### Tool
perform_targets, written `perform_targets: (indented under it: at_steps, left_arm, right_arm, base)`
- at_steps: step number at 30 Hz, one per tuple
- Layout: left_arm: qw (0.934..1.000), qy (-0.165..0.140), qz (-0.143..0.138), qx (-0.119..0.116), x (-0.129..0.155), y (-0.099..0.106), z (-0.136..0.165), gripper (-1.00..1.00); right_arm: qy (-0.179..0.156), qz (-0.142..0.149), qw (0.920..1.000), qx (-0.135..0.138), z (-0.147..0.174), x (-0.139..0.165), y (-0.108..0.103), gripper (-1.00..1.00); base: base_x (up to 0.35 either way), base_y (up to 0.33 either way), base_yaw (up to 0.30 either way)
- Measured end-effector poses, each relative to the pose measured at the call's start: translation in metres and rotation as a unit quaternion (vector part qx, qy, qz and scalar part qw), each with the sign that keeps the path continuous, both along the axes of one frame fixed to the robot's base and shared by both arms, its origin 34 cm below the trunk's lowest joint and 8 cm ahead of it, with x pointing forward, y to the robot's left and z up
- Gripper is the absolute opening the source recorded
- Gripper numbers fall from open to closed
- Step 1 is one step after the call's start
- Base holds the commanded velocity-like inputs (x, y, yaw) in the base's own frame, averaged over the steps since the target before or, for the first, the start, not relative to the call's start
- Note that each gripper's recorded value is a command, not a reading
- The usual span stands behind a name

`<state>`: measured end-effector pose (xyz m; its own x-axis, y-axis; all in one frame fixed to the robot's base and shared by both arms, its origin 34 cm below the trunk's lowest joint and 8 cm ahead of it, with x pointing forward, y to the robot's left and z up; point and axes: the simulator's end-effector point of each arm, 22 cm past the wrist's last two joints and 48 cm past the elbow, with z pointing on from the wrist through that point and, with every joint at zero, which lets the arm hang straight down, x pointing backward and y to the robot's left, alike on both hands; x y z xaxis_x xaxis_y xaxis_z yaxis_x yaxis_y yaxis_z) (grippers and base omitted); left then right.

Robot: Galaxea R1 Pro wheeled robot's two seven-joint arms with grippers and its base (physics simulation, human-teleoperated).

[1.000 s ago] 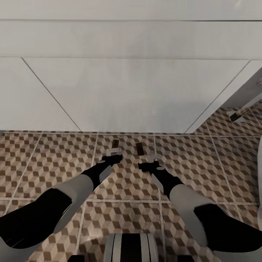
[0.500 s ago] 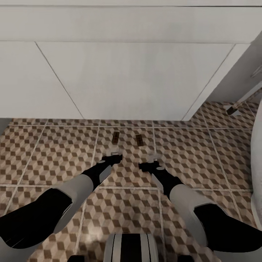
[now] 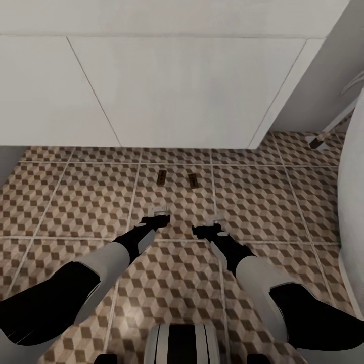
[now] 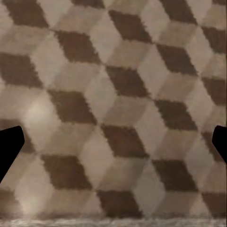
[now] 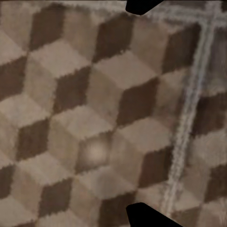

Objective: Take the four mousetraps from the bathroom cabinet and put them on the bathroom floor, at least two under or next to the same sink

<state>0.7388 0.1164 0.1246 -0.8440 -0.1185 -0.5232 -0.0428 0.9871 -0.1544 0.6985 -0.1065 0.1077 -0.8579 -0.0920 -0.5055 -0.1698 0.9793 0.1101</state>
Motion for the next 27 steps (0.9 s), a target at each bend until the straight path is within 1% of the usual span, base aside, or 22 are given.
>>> perform_targets:
  at_steps: [9,13,19,27]
  left_arm:
    - [1.0000,0.000,0.000,0.000,0.0000,0.0000,0.0000,1.00]
    - [1.0000,0.000,0.000,0.000,-0.0001,0.0001,0.0001,1.00]
    - [1.0000,0.000,0.000,0.000,0.0000,0.0000,0.0003,1.00]
    - [1.0000,0.000,0.000,0.000,-0.0001,0.0001,0.0003,1.00]
  right_arm:
    - [0.000,0.000,1.0000,0.000,0.0000,0.0000,-0.0001,1.00]
    - [0.000,0.000,1.0000,0.000,0.0002,0.0001,-0.0001,1.00]
    - [0.000,0.000,1.0000,0.000,0.0003,0.0001,-0.0001,1.00]
    - [0.000,0.000,1.0000,0.000,0.0004,0.0002,-0.0001,1.00]
  base:
    - [-0.277,0.000,0.000]
    - [-0.199,0.000,0.000]
    - [-0.085,0.000,0.000]
    - [-0.024,0.000,0.000]
